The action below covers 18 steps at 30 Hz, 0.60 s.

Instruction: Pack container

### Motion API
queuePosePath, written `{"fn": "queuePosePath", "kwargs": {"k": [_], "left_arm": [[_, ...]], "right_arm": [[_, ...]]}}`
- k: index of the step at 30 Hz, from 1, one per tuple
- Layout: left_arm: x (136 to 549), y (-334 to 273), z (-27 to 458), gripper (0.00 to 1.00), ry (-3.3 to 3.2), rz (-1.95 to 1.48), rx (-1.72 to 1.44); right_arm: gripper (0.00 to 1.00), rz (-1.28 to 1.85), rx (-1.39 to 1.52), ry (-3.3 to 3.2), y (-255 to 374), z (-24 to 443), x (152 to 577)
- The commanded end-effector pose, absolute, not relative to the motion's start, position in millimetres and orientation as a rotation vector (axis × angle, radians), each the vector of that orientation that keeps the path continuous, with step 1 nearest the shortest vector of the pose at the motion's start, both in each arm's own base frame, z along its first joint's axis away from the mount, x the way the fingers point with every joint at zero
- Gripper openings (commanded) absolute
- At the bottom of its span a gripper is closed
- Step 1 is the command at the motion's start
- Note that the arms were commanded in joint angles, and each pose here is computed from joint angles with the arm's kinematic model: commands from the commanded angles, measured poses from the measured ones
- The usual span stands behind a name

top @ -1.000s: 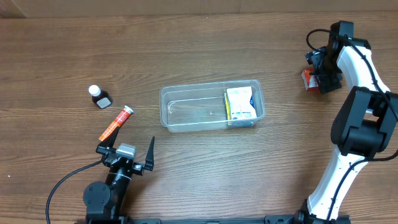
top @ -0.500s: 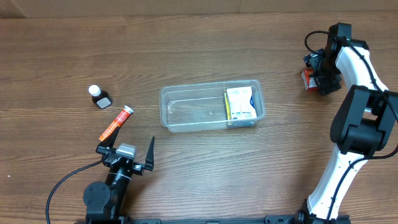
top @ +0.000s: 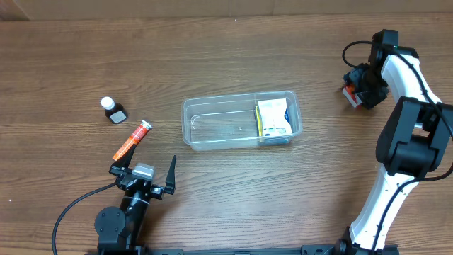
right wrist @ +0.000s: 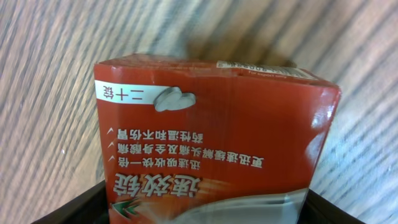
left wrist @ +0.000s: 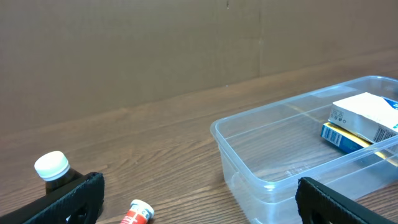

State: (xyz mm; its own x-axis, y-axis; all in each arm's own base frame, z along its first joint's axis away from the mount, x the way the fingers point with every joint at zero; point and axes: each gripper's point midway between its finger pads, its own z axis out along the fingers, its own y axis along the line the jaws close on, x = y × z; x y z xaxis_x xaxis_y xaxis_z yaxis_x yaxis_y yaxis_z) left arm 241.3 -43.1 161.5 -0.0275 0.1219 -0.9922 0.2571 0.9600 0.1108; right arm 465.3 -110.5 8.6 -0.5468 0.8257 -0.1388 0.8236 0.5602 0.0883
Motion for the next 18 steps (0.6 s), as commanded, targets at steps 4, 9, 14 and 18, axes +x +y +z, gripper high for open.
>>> {"fn": "queuePosePath", "kwargs": {"k": [4,9,14,18], "left_arm": [[242,-40,162,1.00,1.595,-0.091,0.291],[242,-40,162,1.00,1.595,-0.091,0.291],[242,-40,162,1.00,1.595,-0.090,0.291],[242,-40,162,1.00,1.595,-0.090,0.291]], "right_arm": [[0.77,-0.026,0.926,2.842,-112,2,463],[0.76,-0.010,0.904,2.808,-110,28,465],[0.77,0.173,0.751,2.737,-87,98,474],[0.77,0.211,0.542,2.678,-50,162,467]]}}
